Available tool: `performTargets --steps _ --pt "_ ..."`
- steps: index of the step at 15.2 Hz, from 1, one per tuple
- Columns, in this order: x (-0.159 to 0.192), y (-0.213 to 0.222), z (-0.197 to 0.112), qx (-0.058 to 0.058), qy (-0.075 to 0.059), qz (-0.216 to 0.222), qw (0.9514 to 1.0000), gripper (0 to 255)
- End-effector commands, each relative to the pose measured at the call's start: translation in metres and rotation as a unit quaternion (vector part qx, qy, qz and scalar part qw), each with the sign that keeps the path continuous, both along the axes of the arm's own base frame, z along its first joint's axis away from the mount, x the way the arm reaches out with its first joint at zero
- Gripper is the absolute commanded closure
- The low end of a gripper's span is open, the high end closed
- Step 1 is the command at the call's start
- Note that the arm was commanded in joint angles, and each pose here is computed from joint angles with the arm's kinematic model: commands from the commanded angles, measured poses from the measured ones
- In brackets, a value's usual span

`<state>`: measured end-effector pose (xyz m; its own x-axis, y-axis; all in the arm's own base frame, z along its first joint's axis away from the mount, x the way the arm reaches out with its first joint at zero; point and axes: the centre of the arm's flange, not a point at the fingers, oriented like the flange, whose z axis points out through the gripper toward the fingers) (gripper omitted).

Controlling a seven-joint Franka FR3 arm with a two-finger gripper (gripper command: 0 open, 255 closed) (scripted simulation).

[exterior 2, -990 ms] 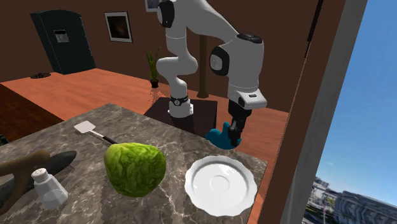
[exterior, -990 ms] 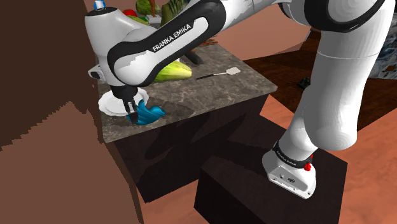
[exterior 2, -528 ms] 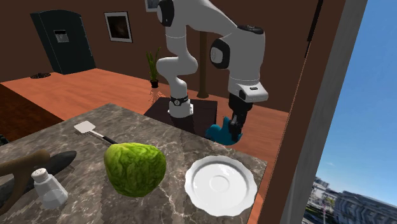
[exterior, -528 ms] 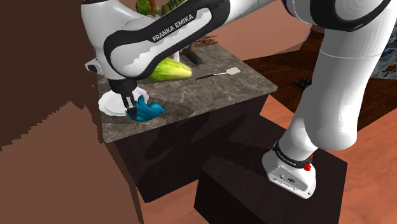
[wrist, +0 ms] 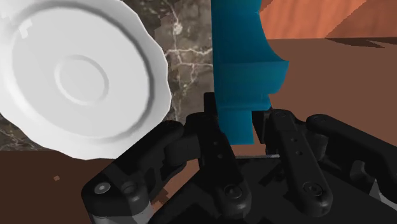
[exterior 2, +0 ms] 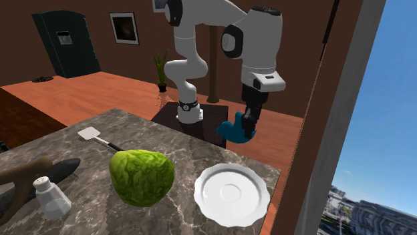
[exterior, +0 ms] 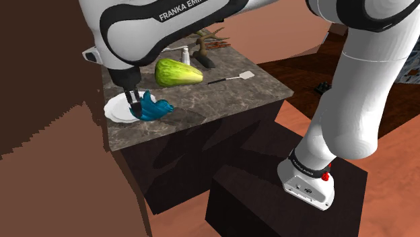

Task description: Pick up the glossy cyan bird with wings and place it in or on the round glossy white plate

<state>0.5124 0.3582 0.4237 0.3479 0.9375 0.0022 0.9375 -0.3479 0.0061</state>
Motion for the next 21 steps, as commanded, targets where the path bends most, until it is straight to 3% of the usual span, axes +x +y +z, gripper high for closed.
performTargets --steps 1,4,16,21 --pt "0.0 0.0 0.011 0.0 0.0 0.0 1.0 255" --pt "0.0 0.0 0.024 0.0 0.0 0.0 1.0 255" --pt "0.159 -0.034 0.028 0.0 0.0 0.0 1.0 255" --pt "0.159 -0.034 0.001 0.0 0.0 0.0 1.0 255"
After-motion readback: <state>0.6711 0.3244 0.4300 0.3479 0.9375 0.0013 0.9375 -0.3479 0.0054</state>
